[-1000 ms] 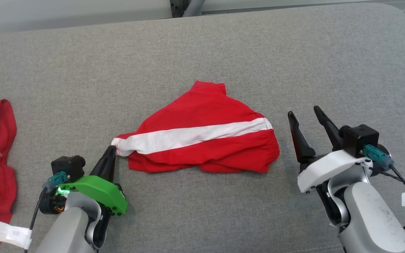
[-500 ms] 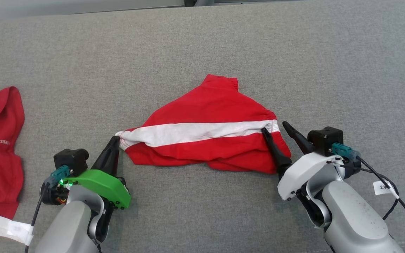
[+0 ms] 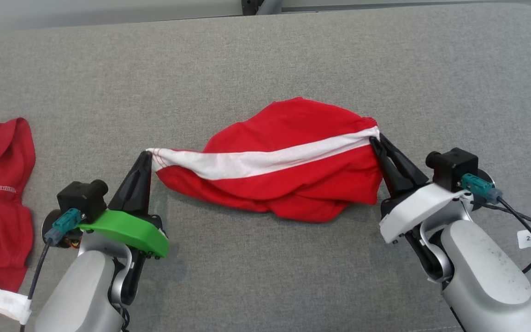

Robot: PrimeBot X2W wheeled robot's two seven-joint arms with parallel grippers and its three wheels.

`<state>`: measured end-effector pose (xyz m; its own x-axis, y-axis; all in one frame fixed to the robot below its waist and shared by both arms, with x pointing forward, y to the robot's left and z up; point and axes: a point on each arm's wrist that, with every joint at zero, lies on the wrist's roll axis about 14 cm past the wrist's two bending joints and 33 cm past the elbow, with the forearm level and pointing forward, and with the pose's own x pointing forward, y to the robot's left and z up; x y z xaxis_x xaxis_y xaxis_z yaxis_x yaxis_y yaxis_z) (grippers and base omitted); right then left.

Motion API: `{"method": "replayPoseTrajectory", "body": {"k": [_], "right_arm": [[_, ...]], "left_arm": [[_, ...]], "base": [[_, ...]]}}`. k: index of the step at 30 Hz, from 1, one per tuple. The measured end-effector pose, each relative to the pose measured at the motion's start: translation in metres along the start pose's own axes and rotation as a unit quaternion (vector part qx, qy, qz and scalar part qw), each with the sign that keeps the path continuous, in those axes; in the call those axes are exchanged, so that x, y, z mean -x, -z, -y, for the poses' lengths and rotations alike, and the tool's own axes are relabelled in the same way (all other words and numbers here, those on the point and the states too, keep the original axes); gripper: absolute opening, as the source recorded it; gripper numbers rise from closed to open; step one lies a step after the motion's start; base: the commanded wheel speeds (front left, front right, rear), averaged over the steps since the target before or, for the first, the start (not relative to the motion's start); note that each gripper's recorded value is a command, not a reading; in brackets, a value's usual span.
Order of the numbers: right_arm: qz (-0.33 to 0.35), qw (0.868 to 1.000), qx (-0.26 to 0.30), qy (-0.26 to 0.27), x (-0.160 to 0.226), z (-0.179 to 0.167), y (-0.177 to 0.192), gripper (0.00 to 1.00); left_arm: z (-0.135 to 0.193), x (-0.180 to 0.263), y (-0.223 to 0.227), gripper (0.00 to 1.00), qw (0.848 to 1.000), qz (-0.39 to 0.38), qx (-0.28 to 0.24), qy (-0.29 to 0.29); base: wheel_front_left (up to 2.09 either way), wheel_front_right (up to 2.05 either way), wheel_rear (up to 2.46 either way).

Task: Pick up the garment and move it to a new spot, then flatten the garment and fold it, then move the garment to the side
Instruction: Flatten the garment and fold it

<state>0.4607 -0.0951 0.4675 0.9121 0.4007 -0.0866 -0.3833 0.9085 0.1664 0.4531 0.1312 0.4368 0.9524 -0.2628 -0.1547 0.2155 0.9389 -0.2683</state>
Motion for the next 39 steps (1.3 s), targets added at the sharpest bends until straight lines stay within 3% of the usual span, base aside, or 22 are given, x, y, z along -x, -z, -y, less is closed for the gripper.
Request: {"method": "replayPoseTrajectory", "body": {"k": [6,11,21,27,31,39], "right_arm": [[0.062,0.998,0.027,-0.001,0.002,0.0,-0.046,0.0],[0.123,0.991,0.044,-0.006,0.009,-0.007,-0.093,0.0],[0.249,0.962,0.113,-0.005,0.044,-0.019,-0.201,0.0],[0.301,0.943,0.143,0.002,0.07,-0.026,-0.248,0.0],[0.306,0.941,0.142,0.009,0.078,-0.026,-0.256,0.0],[0.288,0.95,0.123,0.019,0.071,-0.016,-0.247,0.0]], "left_arm": [[0.021,-0.001,-0.065,0.0,0.994,0.099,-0.032,0.028],[0.045,0.01,-0.128,0.0,0.978,0.193,-0.063,0.056],[0.093,0.052,-0.247,0.0,0.92,0.356,-0.131,0.102],[0.121,0.081,-0.293,0.0,0.884,0.422,-0.16,0.123],[0.13,0.089,-0.3,0.0,0.879,0.43,-0.161,0.129],[0.13,0.076,-0.292,0.0,0.888,0.413,-0.15,0.135]], "base": [[0.0,0.0,0.0],[0.0,0.0,0.0],[0.0,0.0,0.0],[0.0,0.0,0.0],[0.0,0.0,0.0],[0.0,0.0,0.0]]}}
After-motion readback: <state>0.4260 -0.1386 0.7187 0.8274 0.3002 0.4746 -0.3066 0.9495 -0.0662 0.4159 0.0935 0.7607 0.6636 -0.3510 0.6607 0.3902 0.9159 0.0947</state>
